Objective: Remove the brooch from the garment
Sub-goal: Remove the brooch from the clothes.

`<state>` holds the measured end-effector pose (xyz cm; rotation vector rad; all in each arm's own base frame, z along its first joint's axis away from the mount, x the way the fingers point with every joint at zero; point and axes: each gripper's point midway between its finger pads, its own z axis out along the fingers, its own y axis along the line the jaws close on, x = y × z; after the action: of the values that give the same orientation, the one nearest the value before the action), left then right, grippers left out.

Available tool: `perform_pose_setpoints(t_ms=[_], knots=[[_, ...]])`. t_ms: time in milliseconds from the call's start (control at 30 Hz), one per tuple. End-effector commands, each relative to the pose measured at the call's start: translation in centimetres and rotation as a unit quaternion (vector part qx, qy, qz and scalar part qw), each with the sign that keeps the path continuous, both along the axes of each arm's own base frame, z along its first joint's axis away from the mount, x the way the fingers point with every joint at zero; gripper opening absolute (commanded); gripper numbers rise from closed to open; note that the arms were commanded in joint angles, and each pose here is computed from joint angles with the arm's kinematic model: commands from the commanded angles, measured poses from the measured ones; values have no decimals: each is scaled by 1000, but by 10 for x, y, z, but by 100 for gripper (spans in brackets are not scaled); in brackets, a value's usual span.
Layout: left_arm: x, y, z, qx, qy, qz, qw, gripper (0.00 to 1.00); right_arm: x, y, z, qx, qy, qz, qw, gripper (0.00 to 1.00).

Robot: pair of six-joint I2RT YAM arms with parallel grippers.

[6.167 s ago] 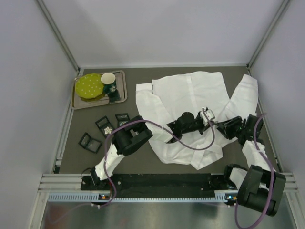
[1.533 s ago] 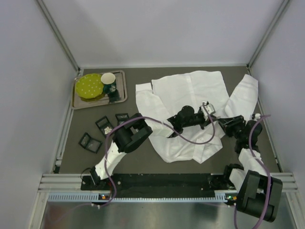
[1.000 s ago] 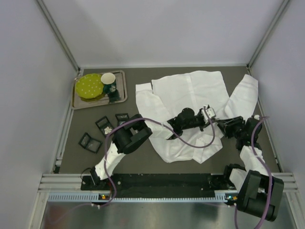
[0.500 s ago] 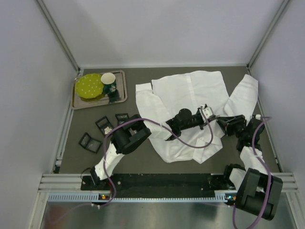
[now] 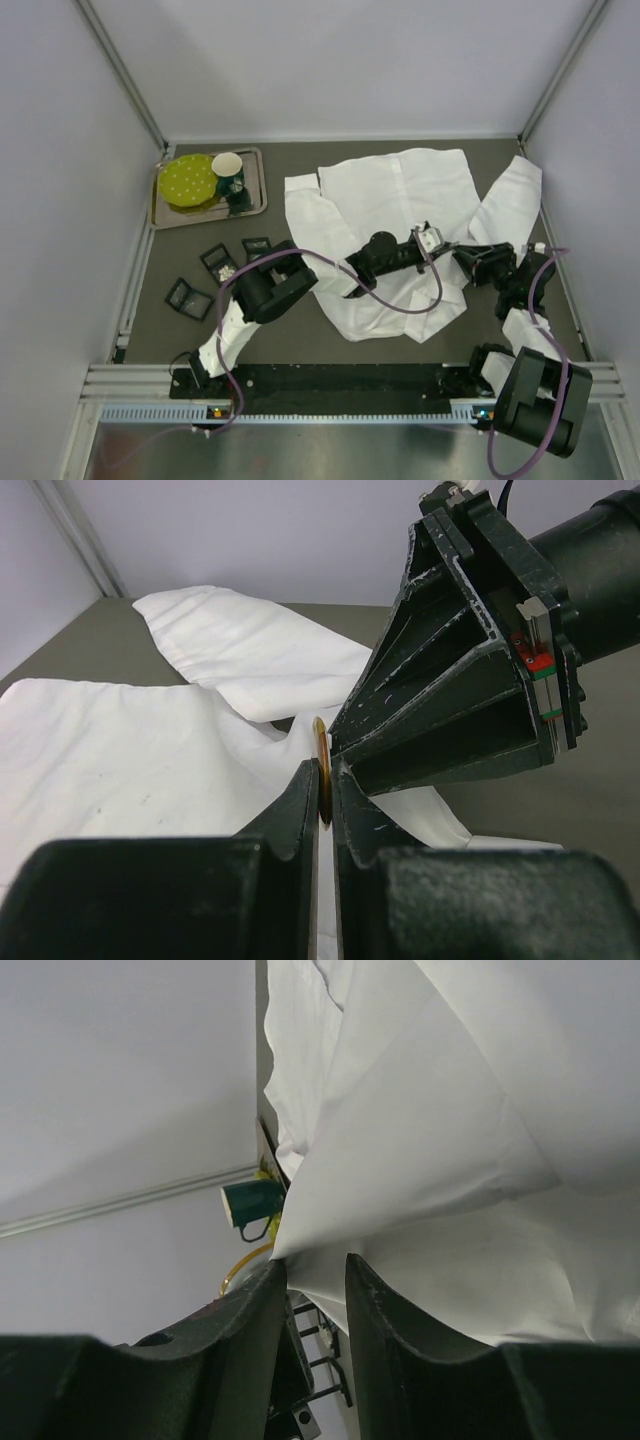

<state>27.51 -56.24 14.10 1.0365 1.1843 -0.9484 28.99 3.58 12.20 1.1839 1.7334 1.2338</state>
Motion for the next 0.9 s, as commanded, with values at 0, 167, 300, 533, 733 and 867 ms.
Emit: perform_pose_setpoints(t_ms=[0,167,300,533,733,867], knots=[[-156,-12,-76,113,104,-231,961,0,16,1,98,-30,-180,20,983,36],[-153,-12,-79,120,106,-222,962,0,16,1,101,-36,-181,24,983,36],[-151,-15,-81,130,115,-219,960,0,15,1,108,-76,-195,32,977,36],[-151,-19,-74,129,153,-223,954,0,7,7,111,-130,-219,56,965,36],[-135,-16,-59,123,149,-187,963,0,-2,-8,80,-195,-105,31,975,37],[-124,-13,-62,143,113,-163,970,0,-11,-26,63,-236,-19,3,972,38]])
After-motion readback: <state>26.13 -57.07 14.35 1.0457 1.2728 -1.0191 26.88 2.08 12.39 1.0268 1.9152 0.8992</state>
